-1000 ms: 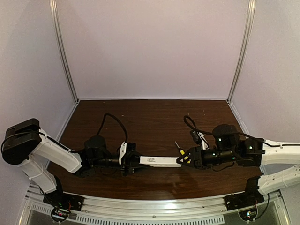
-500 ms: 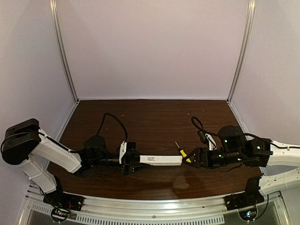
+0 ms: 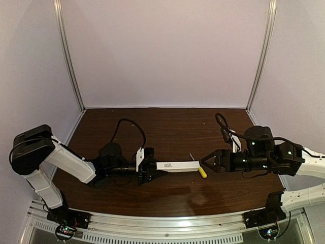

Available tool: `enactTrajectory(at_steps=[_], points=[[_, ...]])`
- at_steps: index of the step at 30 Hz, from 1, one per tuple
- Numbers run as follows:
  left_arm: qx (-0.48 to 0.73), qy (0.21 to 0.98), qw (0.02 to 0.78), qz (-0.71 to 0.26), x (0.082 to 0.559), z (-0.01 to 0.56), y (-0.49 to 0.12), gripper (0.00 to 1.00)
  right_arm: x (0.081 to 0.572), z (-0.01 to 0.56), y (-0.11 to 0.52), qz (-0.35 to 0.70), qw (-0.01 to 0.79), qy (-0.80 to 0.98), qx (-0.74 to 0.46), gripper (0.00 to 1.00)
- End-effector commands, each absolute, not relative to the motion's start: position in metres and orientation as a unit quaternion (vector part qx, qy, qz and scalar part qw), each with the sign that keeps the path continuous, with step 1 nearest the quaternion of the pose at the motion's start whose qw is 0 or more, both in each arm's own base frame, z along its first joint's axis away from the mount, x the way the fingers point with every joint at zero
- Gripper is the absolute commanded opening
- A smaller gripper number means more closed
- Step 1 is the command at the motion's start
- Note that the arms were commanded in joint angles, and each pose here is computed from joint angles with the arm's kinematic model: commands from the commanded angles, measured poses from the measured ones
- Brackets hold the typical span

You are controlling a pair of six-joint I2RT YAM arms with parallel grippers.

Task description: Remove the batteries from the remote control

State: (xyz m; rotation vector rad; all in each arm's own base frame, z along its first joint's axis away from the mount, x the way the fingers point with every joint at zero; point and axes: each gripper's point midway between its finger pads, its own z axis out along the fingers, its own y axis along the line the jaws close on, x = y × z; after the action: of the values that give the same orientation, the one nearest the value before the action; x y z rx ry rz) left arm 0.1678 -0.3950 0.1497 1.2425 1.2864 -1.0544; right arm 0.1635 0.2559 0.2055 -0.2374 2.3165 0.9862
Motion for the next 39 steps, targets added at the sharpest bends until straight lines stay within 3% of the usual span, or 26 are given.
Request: enactTrajectory(at_steps=[1, 10, 24, 39], points=[[0.512, 0.511, 0.534, -0.438, 0.174, 0.167, -0.396, 0.0, 0.174, 0.218, 0.242, 0.347, 0.337, 0.872, -0.076, 0.88], [0.499, 0.496, 0.563, -0.434, 0.179, 0.174, -0.381, 0.0, 0.176, 0.223, 0.24, 0.361, 0.334, 0.87, -0.04, 0.88], [0.499, 0.512, 0.538, -0.447, 0.19, 0.167, -0.383, 0.0, 0.169, 0.204, 0.255, 0.391, 0.301, 0.868, -0.049, 0.85], [0.529, 0.478, 0.494, -0.498, 0.163, 0.172, -0.384, 0.0, 0.163, 0.184, 0.287, 0.432, 0.243, 0.867, -0.052, 0.69]])
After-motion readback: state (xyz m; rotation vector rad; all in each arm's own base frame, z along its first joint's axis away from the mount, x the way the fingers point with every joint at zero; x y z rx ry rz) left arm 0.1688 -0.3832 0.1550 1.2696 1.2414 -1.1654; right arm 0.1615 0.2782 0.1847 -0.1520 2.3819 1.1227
